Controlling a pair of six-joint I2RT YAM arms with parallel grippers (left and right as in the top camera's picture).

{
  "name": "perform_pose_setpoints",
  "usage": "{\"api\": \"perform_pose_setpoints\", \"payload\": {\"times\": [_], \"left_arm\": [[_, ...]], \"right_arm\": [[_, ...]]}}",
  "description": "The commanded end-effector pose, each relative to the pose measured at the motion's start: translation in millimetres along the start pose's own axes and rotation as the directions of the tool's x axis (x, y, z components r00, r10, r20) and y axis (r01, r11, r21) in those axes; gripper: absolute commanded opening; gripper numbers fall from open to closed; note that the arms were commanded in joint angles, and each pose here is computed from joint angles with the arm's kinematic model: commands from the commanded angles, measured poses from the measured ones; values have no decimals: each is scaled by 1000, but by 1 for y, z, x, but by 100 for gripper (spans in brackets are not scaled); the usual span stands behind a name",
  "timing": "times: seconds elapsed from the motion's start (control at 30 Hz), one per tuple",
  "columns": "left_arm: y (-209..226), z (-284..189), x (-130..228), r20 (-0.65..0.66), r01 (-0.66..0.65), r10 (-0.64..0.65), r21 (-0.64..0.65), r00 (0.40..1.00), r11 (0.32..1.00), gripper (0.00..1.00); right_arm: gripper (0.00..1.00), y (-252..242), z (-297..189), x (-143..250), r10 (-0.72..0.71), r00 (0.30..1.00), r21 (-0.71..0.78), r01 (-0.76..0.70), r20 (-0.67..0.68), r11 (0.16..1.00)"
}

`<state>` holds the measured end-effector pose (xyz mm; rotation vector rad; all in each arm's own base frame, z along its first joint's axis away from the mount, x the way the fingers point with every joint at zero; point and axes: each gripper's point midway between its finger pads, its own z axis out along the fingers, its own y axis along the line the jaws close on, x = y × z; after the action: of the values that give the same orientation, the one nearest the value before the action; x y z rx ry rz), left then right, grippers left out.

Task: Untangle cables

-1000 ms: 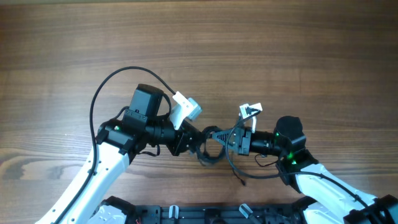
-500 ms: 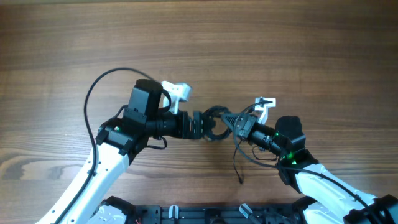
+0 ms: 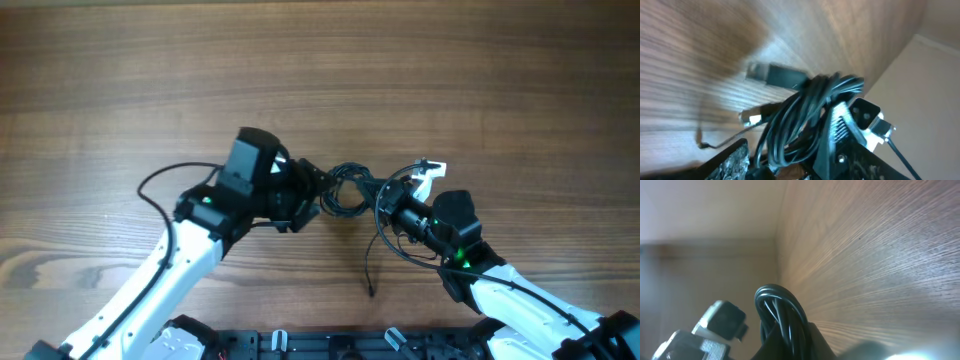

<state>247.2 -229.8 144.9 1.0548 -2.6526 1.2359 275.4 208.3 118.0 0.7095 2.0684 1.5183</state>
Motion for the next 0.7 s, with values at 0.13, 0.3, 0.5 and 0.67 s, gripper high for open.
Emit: {"api": "perform_pose_setpoints", "payload": {"times": [0.13,0.3,0.5,0.67], "left_arm": [[-5,20,3,47,96,-95,-11,994,995,64],[1,28,3,83,79,-76,-40,994,996,63],[14,41,-1,118,86,-75,-96,990,992,43],[15,44,-9,156,87,-71,-99,985,991,4]], "right_arm": [[4,-10,0,-4,40,999,42,-41,32,998],[4,-9,0,-1,140,990,38,-140,17,989],[4,-7,0,6,186,982,33,-185,-21,982],[4,-7,0,9,186,982,34,-185,-38,982]]}}
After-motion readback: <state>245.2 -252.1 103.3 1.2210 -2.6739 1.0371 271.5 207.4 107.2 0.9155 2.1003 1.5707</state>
